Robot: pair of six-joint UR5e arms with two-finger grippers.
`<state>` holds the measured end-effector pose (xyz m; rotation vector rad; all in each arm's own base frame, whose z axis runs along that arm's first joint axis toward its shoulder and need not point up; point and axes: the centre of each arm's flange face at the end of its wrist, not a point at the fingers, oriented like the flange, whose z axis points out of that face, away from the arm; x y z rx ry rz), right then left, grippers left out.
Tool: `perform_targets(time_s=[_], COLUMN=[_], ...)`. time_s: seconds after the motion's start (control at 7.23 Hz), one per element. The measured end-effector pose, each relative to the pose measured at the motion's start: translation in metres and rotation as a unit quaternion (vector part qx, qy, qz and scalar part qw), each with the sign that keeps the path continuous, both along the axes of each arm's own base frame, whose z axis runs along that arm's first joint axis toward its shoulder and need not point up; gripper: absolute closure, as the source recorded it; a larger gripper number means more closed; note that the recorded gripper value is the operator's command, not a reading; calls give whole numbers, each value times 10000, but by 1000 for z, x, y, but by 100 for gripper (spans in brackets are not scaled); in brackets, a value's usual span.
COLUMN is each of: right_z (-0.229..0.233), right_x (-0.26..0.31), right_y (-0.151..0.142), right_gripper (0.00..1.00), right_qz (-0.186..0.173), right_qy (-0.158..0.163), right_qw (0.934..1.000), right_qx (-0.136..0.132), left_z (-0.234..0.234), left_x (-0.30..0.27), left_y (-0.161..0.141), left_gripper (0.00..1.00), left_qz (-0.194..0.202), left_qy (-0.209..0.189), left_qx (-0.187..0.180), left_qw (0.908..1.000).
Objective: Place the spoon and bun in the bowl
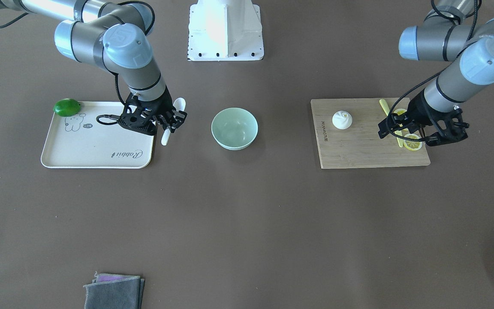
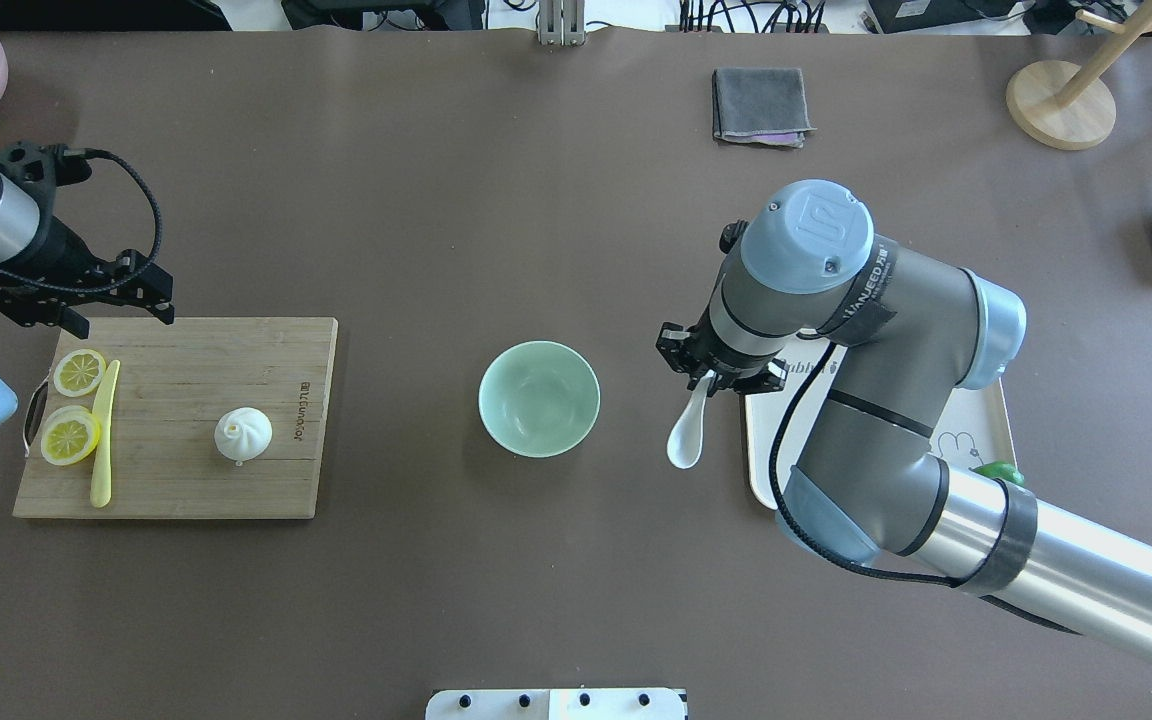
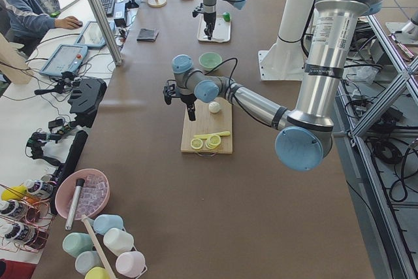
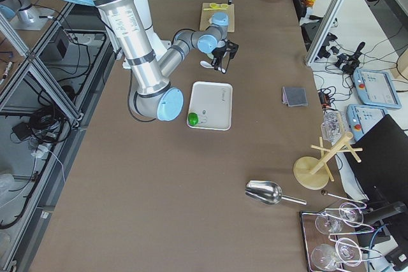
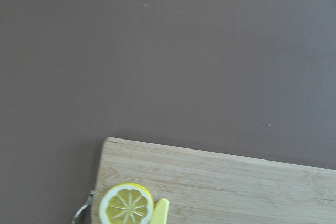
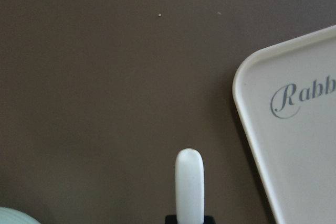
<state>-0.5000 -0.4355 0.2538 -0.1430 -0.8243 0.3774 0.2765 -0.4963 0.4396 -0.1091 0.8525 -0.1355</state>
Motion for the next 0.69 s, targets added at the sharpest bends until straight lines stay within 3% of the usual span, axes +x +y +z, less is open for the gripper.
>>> perform_targets(time_s=[0.41,0.69], right_z=[-72,-85], right_x=[-63,-81], right_y=[-5,-12], right_gripper=[100,100], right_qz=[846,1173], right_qy=[-17,47], right_qw=[9953,9915], right_qx=[-472,-558], left_z=[-16,-32], left_x=[30,45], left_y=[12,24], left_gripper=[2,2], left_qz=[-13,-36], left_qy=[15,90], left_qx=[-116,-208], left_qw=[9999,9997])
